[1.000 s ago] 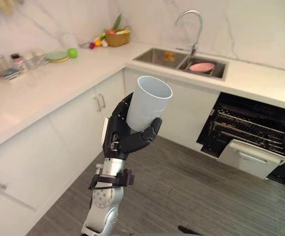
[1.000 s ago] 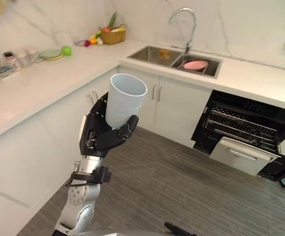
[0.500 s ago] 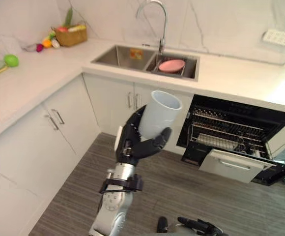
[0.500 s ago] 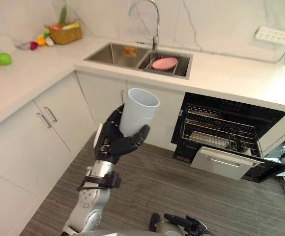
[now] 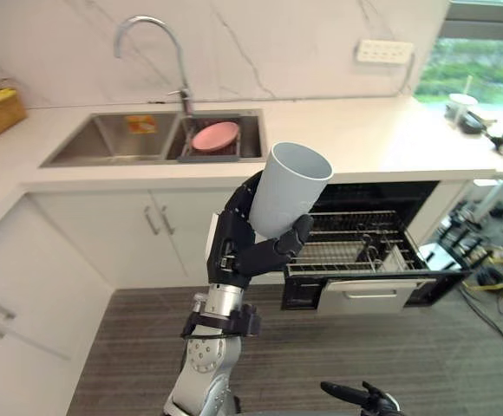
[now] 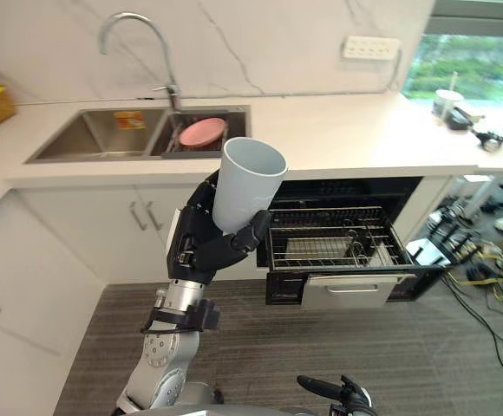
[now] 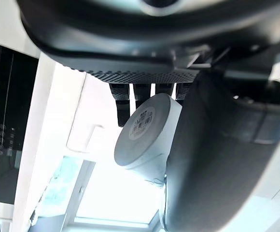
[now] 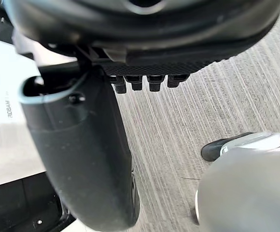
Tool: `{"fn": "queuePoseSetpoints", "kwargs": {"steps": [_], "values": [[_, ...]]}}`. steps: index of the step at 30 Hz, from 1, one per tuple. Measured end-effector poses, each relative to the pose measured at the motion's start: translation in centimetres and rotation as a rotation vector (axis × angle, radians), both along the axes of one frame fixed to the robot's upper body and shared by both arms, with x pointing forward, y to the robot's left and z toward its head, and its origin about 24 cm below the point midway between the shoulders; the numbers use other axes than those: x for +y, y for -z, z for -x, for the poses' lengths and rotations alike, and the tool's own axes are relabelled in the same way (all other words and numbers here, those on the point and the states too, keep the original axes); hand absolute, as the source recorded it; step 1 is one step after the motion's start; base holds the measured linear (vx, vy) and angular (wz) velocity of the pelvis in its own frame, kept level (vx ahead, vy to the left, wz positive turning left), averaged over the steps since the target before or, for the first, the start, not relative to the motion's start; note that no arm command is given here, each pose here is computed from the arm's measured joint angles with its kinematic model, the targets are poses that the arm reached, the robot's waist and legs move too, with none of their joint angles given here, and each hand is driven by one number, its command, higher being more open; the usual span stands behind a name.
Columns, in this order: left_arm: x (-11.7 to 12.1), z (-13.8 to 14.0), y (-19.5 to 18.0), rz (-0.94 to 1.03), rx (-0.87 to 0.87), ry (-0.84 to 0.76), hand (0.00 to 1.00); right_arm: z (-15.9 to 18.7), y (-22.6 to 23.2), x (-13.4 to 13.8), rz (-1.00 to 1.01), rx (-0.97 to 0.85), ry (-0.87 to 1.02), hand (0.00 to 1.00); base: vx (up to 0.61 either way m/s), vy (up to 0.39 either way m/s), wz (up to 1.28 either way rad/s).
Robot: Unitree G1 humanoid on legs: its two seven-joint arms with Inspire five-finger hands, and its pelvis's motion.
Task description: Walk over to the sink, pick up the cup, carry it to the dishwasher, place the cup inside the dishwasher, then close the dishwasher door
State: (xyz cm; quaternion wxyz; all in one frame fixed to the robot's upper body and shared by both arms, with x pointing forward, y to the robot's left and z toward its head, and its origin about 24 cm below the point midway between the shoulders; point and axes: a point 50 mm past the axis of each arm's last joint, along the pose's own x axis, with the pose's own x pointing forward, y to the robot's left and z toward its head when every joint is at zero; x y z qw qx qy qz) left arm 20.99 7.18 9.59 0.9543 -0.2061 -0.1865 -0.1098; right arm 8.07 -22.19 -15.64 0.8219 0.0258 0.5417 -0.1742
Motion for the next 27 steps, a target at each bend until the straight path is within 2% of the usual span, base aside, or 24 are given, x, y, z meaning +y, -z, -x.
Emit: {"fn": "queuePoseSetpoints", "kwargs": {"steps": [4,6,8,10,13,15,17,18,22,27], "values": [[0.6,-1.5,-2.4,0.067,-0.081,-0.117,0.00,-1.7,-0.6,2.7,-0.008,-0.096,-0.028,1.00,0.27,0.178,-0.57],[2.3,-2.4,-3.9,0.084,-0.157,-0.242,0.00,-2.2,-1.2,3.1,-0.012,-0.186,-0.005,1.00,0.13,0.082,-0.79],[4.9,-2.9,-5.7,0.128,-0.254,-0.392,0.00,-2.4,-1.9,2.6,0.007,-0.323,0.015,1.00,0.06,0.005,-1.00],[8.2,-1.9,-8.1,0.242,-0.388,-0.572,0.00,-2.3,-3.3,2.1,0.065,-0.454,0.034,1.00,0.03,-0.025,-1.19],[10.3,-0.6,-9.2,0.258,-0.490,-0.717,0.00,-2.5,-4.7,1.8,0.099,-0.565,-0.005,1.00,0.10,0.016,-0.78],[11.9,0.5,-9.4,0.232,-0.534,-0.788,0.00,-4.3,-6.5,2.4,0.172,-0.659,-0.100,1.00,0.23,-0.095,-0.86],[13.2,0.9,-8.5,0.175,-0.495,-0.847,0.00,-5.9,-9.5,2.4,0.256,-0.802,-0.151,1.00,0.29,-0.179,-0.52],[13.4,0.8,-7.0,0.162,-0.406,-0.873,0.00,-6.9,-11.7,1.5,0.315,-0.898,-0.147,1.00,0.27,-0.243,-0.24],[12.4,1.6,-3.7,0.160,-0.214,-0.885,0.00,-9.4,-19.1,-1.1,0.436,-1.213,-0.063,1.00,0.18,-0.160,-0.17],[12.9,2.5,-1.9,0.074,-0.100,-0.882,0.00,-9.5,-21.5,-1.7,0.417,-1.292,-0.069,1.00,0.09,-0.025,0.07]]}}
